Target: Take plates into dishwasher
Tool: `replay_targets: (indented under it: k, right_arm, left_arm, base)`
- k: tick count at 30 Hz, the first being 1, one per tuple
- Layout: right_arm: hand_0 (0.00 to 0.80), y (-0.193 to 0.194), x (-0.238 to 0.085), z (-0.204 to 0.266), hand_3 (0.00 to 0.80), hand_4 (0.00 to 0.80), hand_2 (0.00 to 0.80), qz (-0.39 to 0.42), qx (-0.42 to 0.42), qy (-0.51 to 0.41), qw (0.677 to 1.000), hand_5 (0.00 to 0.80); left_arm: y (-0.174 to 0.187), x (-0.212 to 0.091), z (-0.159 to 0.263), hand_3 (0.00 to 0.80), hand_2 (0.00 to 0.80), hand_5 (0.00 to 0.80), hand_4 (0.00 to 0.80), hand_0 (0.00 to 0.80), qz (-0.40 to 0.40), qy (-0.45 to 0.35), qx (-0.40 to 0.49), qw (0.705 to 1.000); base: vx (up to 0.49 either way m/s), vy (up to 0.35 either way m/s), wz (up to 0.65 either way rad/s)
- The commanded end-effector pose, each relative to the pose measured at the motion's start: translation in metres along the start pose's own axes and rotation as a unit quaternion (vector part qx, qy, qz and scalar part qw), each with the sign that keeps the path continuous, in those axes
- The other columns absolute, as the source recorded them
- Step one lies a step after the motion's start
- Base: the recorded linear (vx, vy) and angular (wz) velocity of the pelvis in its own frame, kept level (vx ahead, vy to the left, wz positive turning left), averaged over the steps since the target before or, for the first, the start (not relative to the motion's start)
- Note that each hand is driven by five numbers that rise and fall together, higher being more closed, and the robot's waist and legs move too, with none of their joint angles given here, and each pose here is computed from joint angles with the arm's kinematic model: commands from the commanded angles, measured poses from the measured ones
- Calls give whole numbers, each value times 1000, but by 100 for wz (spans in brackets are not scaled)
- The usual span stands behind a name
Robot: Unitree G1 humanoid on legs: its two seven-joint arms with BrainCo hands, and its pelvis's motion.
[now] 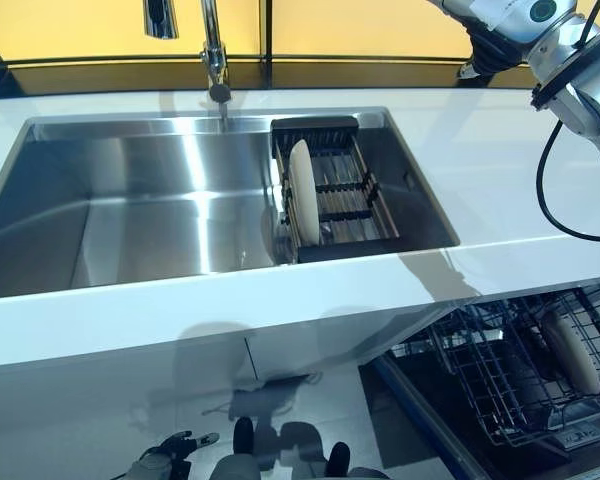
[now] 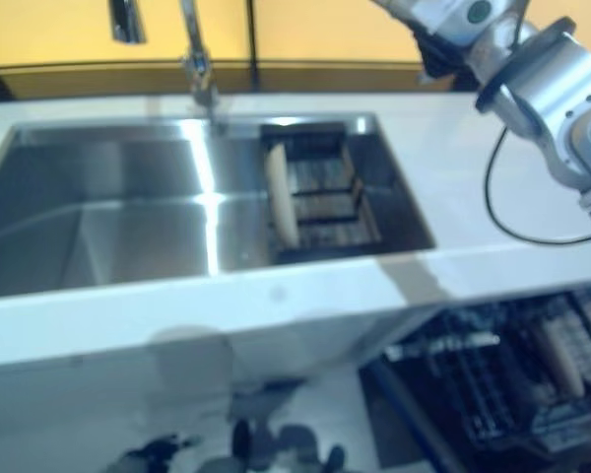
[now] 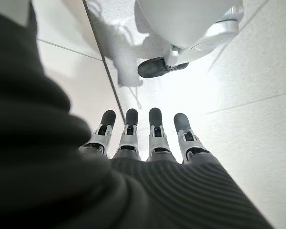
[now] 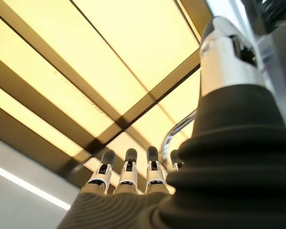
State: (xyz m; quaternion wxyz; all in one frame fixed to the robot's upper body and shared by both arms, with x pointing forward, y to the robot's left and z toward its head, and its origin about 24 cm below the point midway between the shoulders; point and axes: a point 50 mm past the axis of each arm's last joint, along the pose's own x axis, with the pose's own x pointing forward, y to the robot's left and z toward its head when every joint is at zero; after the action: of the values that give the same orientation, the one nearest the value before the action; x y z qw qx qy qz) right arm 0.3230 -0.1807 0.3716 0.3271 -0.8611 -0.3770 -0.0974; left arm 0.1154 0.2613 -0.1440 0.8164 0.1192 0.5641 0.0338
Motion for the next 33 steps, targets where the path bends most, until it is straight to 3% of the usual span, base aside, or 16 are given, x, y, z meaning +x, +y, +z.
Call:
replay_targets:
  k: [1, 33]
  right_arm:
    - [0, -13, -5, -8, 0, 0, 0, -8, -63, -19, 998, 0]
    - [0, -27, 5, 21, 0, 0, 0, -70, 7, -64, 995, 0]
  left_arm:
    - [13, 1, 12, 0, 0, 0, 0, 0, 16, -14, -15, 1000]
    - [18, 0, 24, 0, 0, 0, 0, 0, 26, -46, -68, 996]
  base:
    - [-46, -6, 14]
    - [-32, 11, 1]
